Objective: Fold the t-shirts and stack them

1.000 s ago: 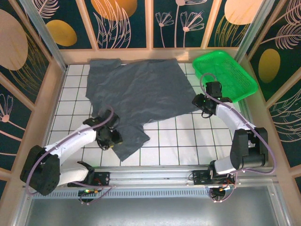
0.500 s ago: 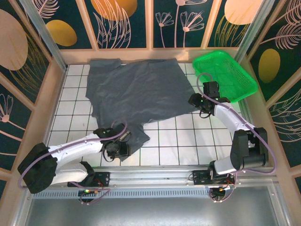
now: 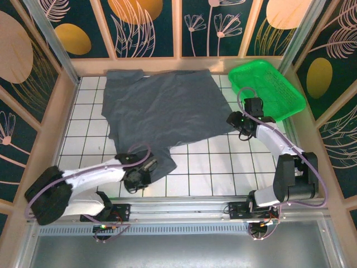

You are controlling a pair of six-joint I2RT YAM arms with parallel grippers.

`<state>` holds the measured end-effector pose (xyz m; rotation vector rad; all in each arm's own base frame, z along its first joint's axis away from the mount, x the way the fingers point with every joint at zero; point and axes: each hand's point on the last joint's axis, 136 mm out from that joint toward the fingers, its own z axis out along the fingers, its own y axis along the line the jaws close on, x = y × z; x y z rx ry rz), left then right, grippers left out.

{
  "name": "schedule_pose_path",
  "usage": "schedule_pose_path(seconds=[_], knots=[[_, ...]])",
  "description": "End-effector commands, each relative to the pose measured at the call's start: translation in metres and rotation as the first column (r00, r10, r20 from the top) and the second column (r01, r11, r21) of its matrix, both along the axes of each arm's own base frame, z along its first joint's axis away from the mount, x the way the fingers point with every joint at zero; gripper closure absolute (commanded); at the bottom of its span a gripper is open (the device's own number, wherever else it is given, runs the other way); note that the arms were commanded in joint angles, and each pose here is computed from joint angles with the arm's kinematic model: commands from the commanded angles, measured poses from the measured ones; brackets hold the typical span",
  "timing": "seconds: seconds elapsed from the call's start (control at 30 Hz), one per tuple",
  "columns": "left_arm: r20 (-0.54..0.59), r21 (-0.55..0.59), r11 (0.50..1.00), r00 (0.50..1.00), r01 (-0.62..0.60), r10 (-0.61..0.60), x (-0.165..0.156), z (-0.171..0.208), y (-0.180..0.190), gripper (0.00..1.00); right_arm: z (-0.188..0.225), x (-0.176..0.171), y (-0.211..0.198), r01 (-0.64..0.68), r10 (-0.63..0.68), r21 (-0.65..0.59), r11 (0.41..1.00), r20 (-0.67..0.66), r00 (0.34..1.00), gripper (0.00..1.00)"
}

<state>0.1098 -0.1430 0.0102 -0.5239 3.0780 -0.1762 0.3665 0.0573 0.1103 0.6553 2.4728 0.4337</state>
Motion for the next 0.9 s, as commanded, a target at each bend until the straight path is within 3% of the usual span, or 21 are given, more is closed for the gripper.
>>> schedule_pose_path(seconds=[0.0, 0.1, 0.23, 0.53, 0.87], knots=[[-0.012, 0.200, 0.940, 0.959, -0.276, 0.284, -0.036, -0.008, 0.074, 1.00, -0.008, -0.010, -0.018, 0.097, -0.097, -0.006, 0.995, -0.037, 0.995, 0.49], [0.062, 0.156, 0.894, 0.907, -0.420, 0.416, -0.038, 0.003, 0.092, 1.00, -0.021, -0.015, -0.025, 0.137, -0.137, -0.013, 0.991, -0.080, 0.987, 0.52], [0.113, 0.107, 0.864, 0.869, -0.492, 0.481, -0.033, 0.011, 0.097, 1.00, -0.036, -0.019, -0.024, 0.138, -0.138, -0.013, 0.990, -0.116, 0.984, 0.53], [0.213, 0.168, 0.886, 0.893, -0.433, 0.396, -0.004, 0.045, 0.094, 1.00, -0.076, -0.052, -0.016, 0.038, -0.050, -0.051, 0.998, -0.279, 0.959, 0.51], [0.246, 0.166, 0.891, 0.893, -0.422, 0.377, 0.008, 0.056, 0.093, 1.00, -0.095, -0.048, 0.004, -0.065, 0.047, -0.046, 0.997, -0.327, 0.944, 0.51]])
